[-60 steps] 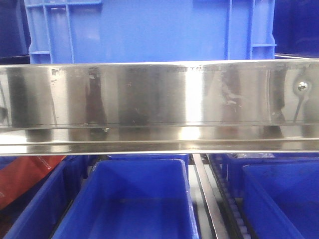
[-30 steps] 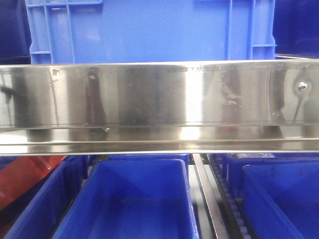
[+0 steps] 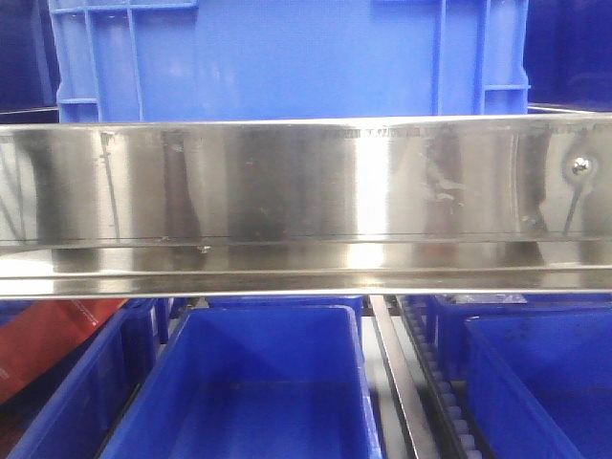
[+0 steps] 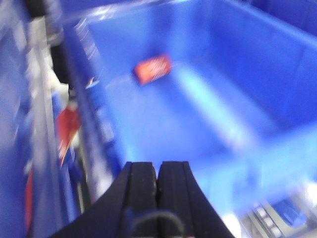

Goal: Place cylindrical capacitor in blue bin on shelf

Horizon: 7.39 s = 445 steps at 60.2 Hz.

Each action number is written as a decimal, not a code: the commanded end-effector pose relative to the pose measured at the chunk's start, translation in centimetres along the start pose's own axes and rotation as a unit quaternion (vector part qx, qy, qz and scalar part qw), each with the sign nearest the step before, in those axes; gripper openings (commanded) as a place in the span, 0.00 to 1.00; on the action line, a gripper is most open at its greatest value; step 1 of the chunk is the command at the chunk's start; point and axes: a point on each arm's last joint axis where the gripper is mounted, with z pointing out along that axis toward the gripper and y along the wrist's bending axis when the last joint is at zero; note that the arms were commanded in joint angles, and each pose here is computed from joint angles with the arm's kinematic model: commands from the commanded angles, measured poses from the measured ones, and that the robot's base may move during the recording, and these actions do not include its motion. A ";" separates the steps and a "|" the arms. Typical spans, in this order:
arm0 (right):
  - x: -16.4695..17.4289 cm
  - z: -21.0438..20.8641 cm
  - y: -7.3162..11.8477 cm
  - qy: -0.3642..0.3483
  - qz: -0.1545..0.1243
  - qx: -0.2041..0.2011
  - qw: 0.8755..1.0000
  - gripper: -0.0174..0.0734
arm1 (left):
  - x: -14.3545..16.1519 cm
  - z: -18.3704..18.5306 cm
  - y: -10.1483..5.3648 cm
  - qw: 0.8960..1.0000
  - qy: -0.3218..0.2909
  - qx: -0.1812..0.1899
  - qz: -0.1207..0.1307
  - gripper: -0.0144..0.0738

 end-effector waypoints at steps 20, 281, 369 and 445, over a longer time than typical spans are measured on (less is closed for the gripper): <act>-3.3 3.3 0.9 -0.027 -0.022 -0.037 0.999 0.05 | 10.3 -7.4 1.5 0.998 -0.041 -0.012 -0.044 0.04; 14.3 -1.1 0.9 -0.162 -0.075 -0.156 0.971 0.02 | 25.9 -3.6 1.8 0.954 -0.263 -0.135 -0.044 0.04; 14.7 -0.7 0.6 -0.158 -0.072 -0.123 0.977 0.02 | 30.2 0.2 2.2 0.953 -0.259 -0.150 -0.052 0.04; 24.4 2.7 -2.6 -0.142 -0.007 0.113 0.983 0.02 | 30.2 0.2 2.2 0.953 -0.259 -0.150 -0.052 0.04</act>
